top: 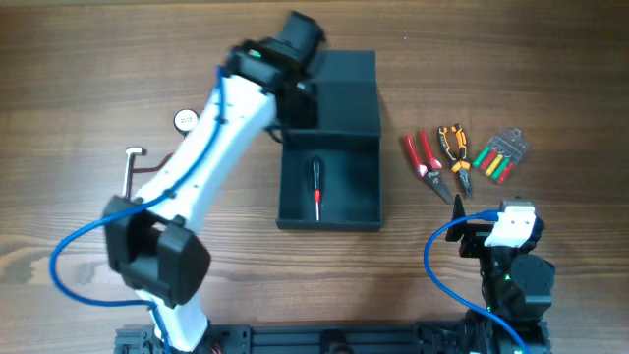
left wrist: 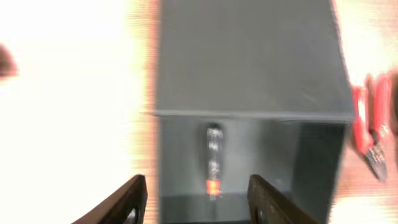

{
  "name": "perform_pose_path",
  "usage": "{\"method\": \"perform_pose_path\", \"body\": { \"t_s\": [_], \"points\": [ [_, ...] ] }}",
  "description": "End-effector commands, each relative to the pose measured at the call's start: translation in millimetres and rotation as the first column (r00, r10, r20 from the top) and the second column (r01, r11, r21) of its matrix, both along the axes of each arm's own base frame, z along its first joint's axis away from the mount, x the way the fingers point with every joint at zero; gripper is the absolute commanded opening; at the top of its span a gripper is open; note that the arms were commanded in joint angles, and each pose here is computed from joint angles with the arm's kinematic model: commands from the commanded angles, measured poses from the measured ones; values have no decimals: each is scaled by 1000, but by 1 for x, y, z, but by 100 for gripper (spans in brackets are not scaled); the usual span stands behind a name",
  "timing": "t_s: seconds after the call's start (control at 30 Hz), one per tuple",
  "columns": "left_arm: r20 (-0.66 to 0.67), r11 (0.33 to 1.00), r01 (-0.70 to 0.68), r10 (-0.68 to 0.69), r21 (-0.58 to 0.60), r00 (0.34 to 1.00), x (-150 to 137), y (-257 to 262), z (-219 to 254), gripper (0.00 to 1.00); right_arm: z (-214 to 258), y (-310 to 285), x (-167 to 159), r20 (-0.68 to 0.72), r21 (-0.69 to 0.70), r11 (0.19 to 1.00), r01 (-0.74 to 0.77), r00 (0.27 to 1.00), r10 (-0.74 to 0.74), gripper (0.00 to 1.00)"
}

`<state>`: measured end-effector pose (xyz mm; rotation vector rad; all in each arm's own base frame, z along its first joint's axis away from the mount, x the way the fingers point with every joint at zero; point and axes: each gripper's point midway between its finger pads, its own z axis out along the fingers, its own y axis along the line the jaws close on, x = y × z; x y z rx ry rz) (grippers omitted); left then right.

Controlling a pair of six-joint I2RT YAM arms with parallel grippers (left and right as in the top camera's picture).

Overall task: Pack container
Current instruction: 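Release the screwdriver in the box and raise the left gripper, then move the left gripper over the PONTUS tape measure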

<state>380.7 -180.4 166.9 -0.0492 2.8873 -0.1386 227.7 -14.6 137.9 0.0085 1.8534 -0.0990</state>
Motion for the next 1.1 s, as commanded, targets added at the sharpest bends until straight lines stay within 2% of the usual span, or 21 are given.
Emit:
{"method": "perform_pose_path", "body": {
  "t_s": [0.0,0.07,0.17,0.23,0.3,0.57,0.77,0.83,0.93,1.07],
  "points": [
    [19,989,-140,139,52,990,16,68,12,54,2,4,0,9,-6,1000,-22,1000,22,100],
    [22,968,-245,244,45,969,25,103,12,54,2,4,0,9,-6,1000,-22,1000,22,100],
    [40,881,-473,473,-9,880,40,149,13,54,2,4,0,9,-6,1000,-22,1000,22,100],
    [53,842,-539,540,-22,840,47,165,11,57,2,4,0,9,-6,1000,-22,1000,22,100],
    [78,812,-582,579,26,811,54,181,1,61,2,4,0,9,-6,1000,-22,1000,22,100],
    [-29,796,-590,598,132,801,71,193,-85,77,2,4,0,9,-6,1000,-22,1000,22,100],
    [-58,770,-619,633,156,772,71,230,-106,76,2,4,0,9,-6,1000,-22,1000,22,100],
    [-72,793,-596,607,128,792,73,235,-106,77,2,4,0,9,-6,1000,-22,1000,22,100],
    [-98,863,-504,504,30,858,82,220,-107,83,2,4,0,9,-6,1000,-22,1000,22,100],
    [-102,908,-418,414,-21,905,87,209,-107,89,2,4,0,9,-6,1000,-22,1000,22,100]
  ]
}}
